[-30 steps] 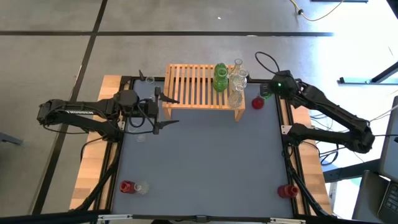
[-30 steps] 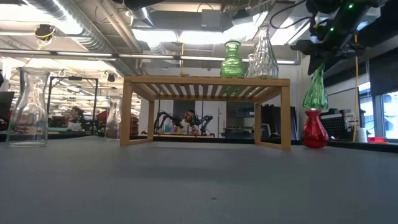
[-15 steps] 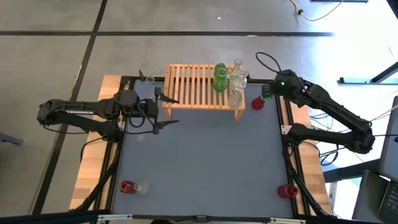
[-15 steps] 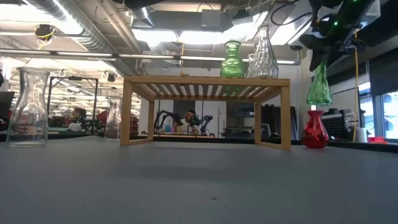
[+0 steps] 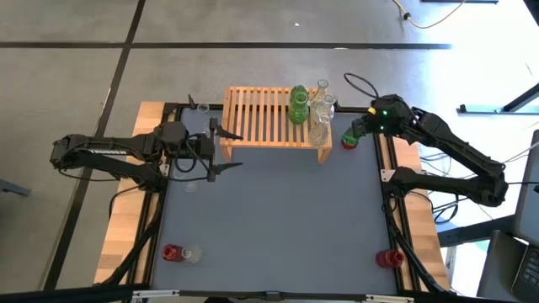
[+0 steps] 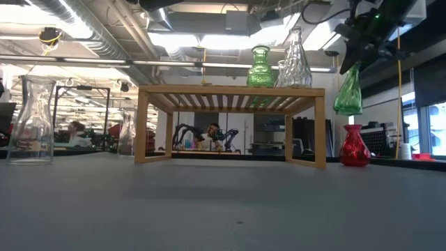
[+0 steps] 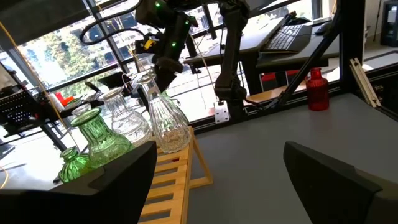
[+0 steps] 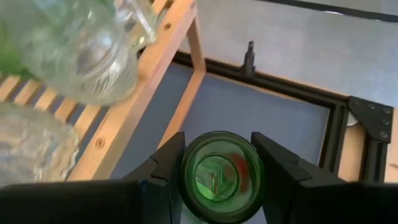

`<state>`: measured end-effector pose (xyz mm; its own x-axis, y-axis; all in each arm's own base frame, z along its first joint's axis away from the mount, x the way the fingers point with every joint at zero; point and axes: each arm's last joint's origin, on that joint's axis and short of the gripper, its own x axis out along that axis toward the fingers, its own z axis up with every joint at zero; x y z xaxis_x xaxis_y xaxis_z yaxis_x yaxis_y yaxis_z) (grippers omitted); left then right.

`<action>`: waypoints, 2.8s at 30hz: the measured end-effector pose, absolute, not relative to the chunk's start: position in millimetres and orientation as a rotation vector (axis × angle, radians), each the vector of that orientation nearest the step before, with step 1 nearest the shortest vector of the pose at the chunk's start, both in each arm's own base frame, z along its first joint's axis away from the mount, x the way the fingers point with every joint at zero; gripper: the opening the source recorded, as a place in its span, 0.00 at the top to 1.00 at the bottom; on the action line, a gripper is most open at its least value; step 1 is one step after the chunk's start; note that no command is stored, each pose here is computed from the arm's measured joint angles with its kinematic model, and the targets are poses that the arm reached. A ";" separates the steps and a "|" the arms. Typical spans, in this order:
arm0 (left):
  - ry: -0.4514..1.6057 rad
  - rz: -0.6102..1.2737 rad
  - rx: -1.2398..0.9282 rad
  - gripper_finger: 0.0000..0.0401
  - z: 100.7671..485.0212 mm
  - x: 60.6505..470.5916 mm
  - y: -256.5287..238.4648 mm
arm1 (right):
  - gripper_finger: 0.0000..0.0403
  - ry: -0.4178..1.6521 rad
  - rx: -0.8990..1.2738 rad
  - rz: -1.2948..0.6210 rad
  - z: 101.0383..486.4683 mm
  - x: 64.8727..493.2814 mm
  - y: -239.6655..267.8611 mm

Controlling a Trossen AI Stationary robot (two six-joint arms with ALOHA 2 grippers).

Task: Sort vases onto shelf
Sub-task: Put the green vase on the shelf aligned with the other green vase

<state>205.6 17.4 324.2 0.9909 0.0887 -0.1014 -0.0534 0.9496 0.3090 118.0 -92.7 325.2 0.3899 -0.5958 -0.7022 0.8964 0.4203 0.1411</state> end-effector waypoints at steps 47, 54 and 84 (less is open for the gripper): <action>0.411 0.009 -0.052 0.14 256.7 257.3 -57.2 | 0.66 0.724 -0.094 -0.145 232.0 282.2 119.2; 0.438 0.051 -0.085 0.14 233.8 271.3 -79.1 | 0.66 0.693 -0.152 -0.099 211.5 302.2 128.2; 0.394 0.256 -0.148 0.14 165.1 342.5 -112.6 | 0.21 0.638 -0.175 -0.072 268.4 231.7 158.3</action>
